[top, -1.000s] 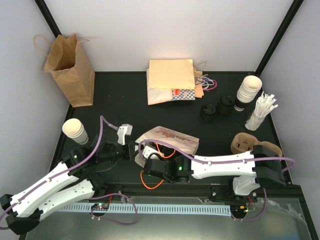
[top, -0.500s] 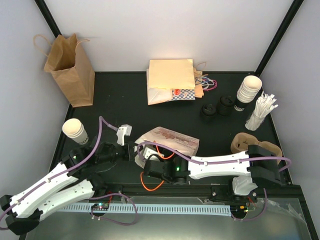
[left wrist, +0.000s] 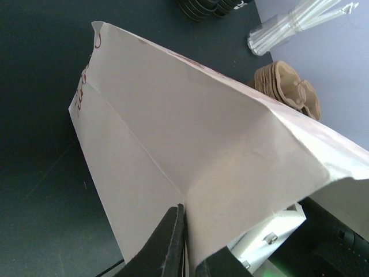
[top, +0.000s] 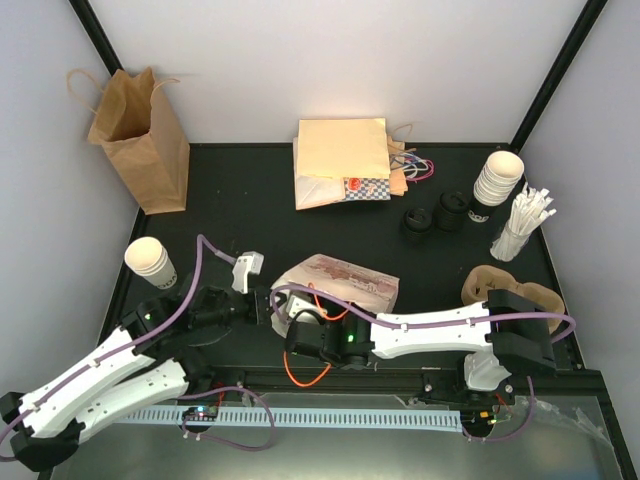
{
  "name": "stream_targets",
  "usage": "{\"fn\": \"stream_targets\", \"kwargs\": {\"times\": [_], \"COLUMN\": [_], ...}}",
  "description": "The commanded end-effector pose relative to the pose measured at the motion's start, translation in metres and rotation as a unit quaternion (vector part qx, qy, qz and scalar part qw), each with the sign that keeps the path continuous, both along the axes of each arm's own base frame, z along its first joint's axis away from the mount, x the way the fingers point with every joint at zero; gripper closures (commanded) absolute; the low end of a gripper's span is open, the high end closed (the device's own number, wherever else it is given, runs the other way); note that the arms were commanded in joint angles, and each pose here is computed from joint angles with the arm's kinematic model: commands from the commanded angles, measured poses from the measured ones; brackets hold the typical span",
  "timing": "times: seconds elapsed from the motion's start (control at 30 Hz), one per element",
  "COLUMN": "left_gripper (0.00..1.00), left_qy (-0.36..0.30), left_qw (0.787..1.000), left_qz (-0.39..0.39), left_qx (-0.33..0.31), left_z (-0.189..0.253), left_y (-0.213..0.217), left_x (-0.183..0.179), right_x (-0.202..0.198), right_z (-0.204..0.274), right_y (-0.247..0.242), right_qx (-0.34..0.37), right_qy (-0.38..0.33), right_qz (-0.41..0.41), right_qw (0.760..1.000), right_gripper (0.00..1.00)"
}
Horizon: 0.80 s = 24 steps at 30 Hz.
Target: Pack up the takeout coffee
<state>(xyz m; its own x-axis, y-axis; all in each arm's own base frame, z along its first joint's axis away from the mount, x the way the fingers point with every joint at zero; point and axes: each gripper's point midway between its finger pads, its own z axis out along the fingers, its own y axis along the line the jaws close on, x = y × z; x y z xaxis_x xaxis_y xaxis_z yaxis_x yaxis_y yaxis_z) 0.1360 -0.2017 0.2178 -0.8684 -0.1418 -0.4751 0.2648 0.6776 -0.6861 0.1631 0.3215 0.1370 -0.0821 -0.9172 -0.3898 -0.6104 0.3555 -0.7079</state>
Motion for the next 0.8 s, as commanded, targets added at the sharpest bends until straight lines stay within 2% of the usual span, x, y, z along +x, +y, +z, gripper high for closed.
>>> {"fn": "stream_targets", "kwargs": {"times": [0.0, 0.07, 0.3, 0.37, 0.5, 0.63, 0.77], "left_gripper": [0.92, 0.86, 0.41, 0.32, 0.24, 0.24, 0.24], "left_qy": [-0.005, -0.013, -0.067, -0.088, -0.107, -0.085, -0.054], "left_qw": [1.000, 1.000, 0.997, 0.995, 0.994, 0.993, 0.998], "left_qz": [-0.014, -0.014, -0.002, 0.004, 0.014, 0.041, 0.024], "left_qx": [-0.019, -0.021, -0.045, -0.040, 0.006, 0.074, 0.029], "left_z": [0.013, 0.019, 0.062, 0.076, 0.098, 0.083, 0.058], "left_y": [-0.001, 0.000, 0.012, 0.019, 0.031, 0.043, 0.038], "left_x": [-0.007, -0.007, -0.006, -0.005, 0.003, 0.041, 0.085], "right_x": [0.006, 0.005, 0.004, 0.004, 0.004, 0.005, 0.005], "right_z": [0.003, 0.002, 0.000, 0.001, 0.003, 0.008, 0.009], "right_y": [-0.007, -0.008, -0.011, -0.010, -0.012, -0.012, -0.011], "right_qx": [-0.001, 0.002, 0.006, 0.007, 0.009, 0.012, 0.014], "right_qy": [-0.010, -0.009, -0.003, -0.004, -0.006, -0.009, -0.007], "right_qz": [-0.021, -0.021, -0.023, -0.022, -0.023, -0.023, -0.023], "right_qw": [1.000, 1.000, 1.000, 1.000, 1.000, 1.000, 1.000], "right_gripper": [0.67, 0.67, 0.67, 0.67, 0.67, 0.67, 0.67]}}
